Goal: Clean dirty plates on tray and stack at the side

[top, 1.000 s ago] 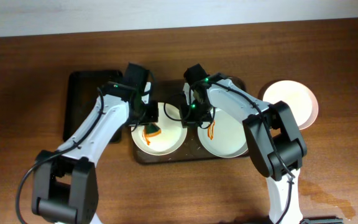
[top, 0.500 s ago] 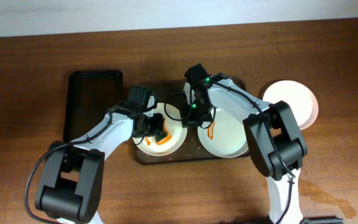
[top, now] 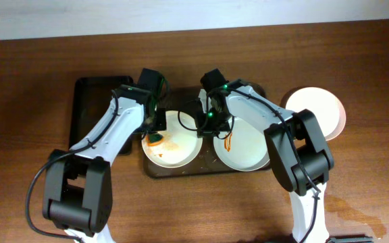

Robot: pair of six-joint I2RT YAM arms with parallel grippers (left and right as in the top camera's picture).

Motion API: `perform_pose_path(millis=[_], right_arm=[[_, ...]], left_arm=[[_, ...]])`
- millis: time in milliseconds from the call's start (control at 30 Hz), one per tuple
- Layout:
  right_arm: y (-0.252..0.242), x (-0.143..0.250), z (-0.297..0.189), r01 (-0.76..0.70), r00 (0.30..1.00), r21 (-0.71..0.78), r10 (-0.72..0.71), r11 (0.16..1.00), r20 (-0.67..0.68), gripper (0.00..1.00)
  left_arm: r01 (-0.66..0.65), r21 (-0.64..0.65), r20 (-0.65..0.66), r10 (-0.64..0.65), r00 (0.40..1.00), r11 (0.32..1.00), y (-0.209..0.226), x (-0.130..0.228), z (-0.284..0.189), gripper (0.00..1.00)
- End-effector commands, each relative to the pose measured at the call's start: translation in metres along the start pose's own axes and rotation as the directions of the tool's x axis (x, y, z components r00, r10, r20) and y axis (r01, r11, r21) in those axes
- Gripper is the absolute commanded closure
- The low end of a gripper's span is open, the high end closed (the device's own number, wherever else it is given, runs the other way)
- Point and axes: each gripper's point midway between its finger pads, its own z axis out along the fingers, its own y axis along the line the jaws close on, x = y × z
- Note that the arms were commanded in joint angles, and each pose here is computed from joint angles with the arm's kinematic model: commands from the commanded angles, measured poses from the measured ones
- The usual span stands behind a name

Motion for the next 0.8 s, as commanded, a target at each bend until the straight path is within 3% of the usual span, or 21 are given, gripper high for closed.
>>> perform_pose_path(millis=[0, 133, 267, 400, 600, 633, 700, 767], right_arm=[[-0.037, 0.009, 0.021, -0.037, 0.999, 0.129, 0.041, 0.991, -0.033, 0.96], [-0.037, 0.009, 0.021, -0.036, 0.999, 0.129, 0.041, 0.991, -0.033, 0.96], [-0.037, 0.009, 0.021, -0.036, 0.999, 0.129, 0.041, 0.991, -0.033, 0.96], [-0.037, 0.007, 0.021, -0.034, 0.999, 0.126, 0.037, 0.991, -0.024, 0.96], [-0.037, 0.006, 0.021, -0.032, 0.999, 0.126, 0.035, 0.991, -0.022, 0.96], [-0.036, 0.006, 0.021, -0.032, 0.999, 0.125, 0.034, 0.992, -0.020, 0.96], [-0.035, 0.004, 0.019, -0.029, 0.999, 0.122, 0.030, 0.992, -0.012, 0.96], [-0.022, -0.004, -0.003, -0.012, 0.999, 0.108, 0.008, 0.994, 0.033, 0.96]], left_arm=[[0.008, 0.251, -0.111, 0.021, 0.994, 0.968, -0.043, 0.030, 0.016, 1.00], [0.018, 0.291, -0.172, 0.034, 0.985, 0.957, -0.045, 0.069, 0.048, 1.00], [-0.016, 0.025, -0.187, 0.021, 0.982, 1.000, 0.005, 0.084, 0.060, 1.00], [-0.060, -0.259, -0.116, 0.030, 0.993, 0.964, 0.049, 0.049, 0.026, 1.00], [-0.059, -0.467, 0.073, 0.104, 0.992, 0.882, 0.058, -0.007, -0.020, 1.00], [-0.056, -0.475, 0.085, 0.109, 0.990, 0.878, 0.058, -0.010, -0.023, 1.00], [0.102, -0.453, 0.160, -0.032, 0.987, 0.886, 0.059, -0.014, -0.048, 1.00], [0.241, -0.319, 0.215, -0.178, 0.960, 0.917, 0.067, -0.020, -0.094, 1.00]])
